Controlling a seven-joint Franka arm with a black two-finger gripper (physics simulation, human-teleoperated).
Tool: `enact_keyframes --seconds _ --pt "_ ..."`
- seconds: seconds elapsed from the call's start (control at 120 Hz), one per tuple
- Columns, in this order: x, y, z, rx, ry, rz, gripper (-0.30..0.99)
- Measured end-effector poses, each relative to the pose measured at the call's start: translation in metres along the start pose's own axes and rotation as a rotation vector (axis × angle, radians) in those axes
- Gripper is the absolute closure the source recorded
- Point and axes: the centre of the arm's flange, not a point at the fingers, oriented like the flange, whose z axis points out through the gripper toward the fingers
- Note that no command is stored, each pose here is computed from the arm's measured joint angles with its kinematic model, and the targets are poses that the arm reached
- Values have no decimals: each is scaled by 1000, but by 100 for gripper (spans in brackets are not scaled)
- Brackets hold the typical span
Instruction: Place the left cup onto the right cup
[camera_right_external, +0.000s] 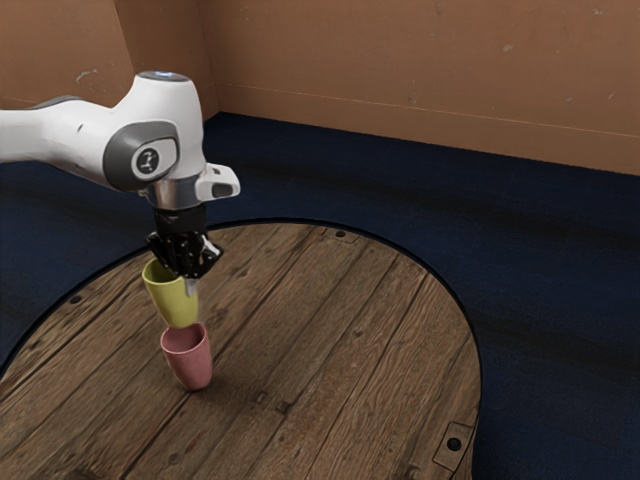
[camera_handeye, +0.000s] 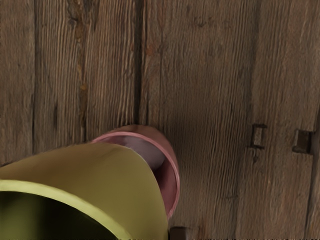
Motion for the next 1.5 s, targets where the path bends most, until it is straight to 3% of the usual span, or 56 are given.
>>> enact_keyframes --seconds 1.133,1.333,1.5 --pt "8 5 35 8 6 -32 78" --pt "8 7 36 4 5 -29 36" --pt "8 9 36 3 6 -26 17"
